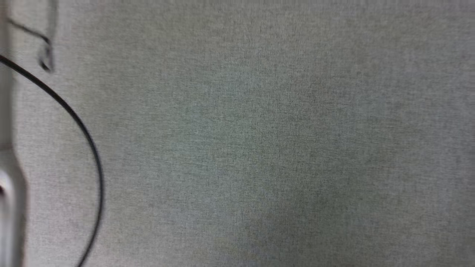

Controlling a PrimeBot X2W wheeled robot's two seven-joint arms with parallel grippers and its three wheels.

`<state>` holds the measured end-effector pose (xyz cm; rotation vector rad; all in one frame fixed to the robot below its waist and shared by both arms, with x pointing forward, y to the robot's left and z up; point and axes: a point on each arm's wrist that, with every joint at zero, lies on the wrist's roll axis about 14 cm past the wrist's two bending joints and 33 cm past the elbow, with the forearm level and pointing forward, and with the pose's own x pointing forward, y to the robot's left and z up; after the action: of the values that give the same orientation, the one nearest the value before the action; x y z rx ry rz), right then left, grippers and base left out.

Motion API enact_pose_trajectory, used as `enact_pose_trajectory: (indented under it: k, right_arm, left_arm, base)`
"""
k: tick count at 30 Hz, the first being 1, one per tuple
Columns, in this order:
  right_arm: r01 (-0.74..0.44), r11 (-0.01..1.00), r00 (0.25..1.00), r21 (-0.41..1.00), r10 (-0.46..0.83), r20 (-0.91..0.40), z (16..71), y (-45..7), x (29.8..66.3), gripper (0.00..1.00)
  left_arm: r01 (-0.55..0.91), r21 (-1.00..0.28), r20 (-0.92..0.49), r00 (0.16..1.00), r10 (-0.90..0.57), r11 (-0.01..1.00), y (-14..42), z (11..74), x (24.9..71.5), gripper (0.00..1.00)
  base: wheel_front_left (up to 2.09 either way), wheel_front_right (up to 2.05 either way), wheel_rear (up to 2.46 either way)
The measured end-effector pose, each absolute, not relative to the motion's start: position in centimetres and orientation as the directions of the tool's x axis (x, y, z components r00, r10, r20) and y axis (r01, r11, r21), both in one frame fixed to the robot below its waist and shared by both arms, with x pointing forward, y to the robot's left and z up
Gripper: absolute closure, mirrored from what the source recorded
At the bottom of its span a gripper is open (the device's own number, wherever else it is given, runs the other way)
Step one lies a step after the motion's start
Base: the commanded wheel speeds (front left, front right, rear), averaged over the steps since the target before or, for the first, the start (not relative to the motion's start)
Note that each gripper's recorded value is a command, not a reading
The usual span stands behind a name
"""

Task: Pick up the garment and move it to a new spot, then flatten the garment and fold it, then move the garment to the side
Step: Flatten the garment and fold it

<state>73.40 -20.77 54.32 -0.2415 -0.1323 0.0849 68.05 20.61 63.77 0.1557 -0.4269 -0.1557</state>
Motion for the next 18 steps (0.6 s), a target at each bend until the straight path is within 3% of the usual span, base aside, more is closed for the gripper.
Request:
enact_pose_trajectory:
  k: [7,18]
  right_arm:
    - [-0.126,0.964,0.991,-0.236,0.133,0.015,50.4,-20.4,68.7,1.00]
    - [-0.229,0.960,0.966,-0.164,0.202,-0.164,45.2,-19.1,58.0,1.00]
  left_arm:
    - [0.190,0.123,0.311,0.925,-0.220,0.974,18.8,59.3,62.7,1.00]
    - [0.261,0.039,0.066,0.962,-0.263,0.965,17.2,51.1,51.9,1.00]
  base:
    - [0.00,0.00,0.00]
    - [0.00,0.00,0.00]
